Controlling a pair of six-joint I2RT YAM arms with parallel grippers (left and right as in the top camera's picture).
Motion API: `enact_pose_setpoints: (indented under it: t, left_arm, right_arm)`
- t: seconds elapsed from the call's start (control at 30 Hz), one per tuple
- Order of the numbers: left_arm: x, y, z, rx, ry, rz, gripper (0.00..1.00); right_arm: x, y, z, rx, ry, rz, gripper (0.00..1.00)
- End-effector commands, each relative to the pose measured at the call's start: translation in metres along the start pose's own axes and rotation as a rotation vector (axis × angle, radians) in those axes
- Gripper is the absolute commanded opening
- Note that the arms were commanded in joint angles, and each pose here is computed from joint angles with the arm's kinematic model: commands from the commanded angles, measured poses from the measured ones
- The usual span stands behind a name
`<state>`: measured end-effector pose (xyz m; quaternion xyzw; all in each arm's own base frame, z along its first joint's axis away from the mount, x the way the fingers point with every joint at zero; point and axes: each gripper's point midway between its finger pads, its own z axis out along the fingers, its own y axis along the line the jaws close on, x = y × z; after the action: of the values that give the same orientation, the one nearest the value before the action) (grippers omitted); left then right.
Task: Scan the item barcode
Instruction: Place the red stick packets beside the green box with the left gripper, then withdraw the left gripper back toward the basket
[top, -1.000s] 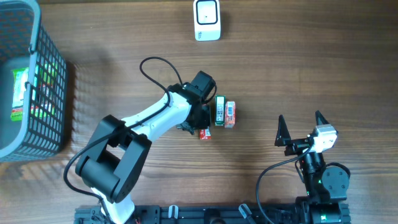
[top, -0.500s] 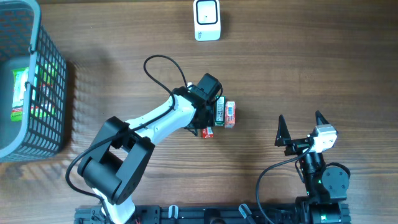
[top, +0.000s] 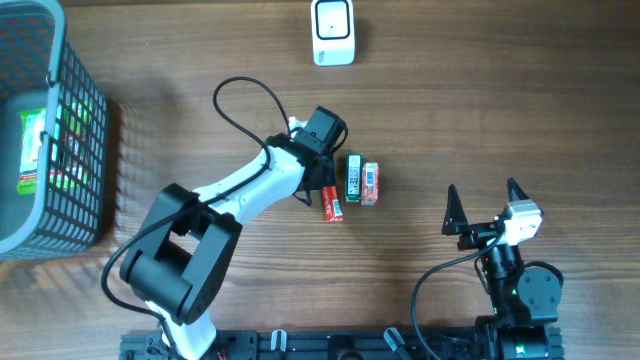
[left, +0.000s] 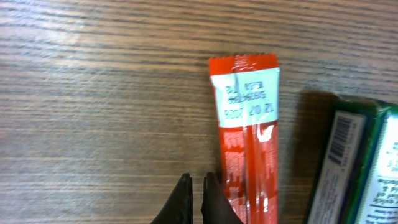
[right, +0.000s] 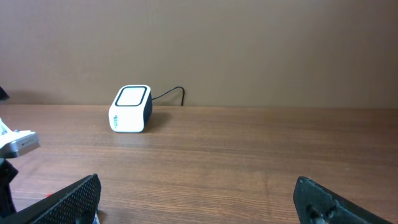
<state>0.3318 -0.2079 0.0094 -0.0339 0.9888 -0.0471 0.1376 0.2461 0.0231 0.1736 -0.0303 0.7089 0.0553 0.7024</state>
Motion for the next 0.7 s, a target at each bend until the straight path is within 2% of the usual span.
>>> enact_pose_setpoints:
  t: [0.0, 0.13, 0.57, 0.63, 0.67]
  left_arm:
    - [0.012, 0.004, 0.021, -0.04, 0.03, 0.012, 0.04]
    - [0.014, 0.003, 0.034, -0.044, 0.036, 0.015, 0.06]
    - [-0.01, 0.001, 0.031, 0.002, -0.028, 0.01, 0.07]
    - [-0.025, 0.01, 0.012, -0.01, -0.03, 0.01, 0.11]
    - [-0.043, 0.018, -0.01, -0.014, -0.044, -0.005, 0.13]
  right_arm:
    - [-0.001, 0.001, 0.0, -0.01, -0.004, -0.009, 1.0]
    - [-0.001, 0.001, 0.0, -0.01, -0.004, -0.009, 1.0]
    - [-0.001, 0.001, 0.0, -0.01, -0.004, -0.009, 1.0]
    - [-0.001, 0.001, 0.0, -0.01, -0.004, -0.009, 1.0]
    - [-0.001, 0.001, 0.0, -0.01, -0.004, -0.009, 1.0]
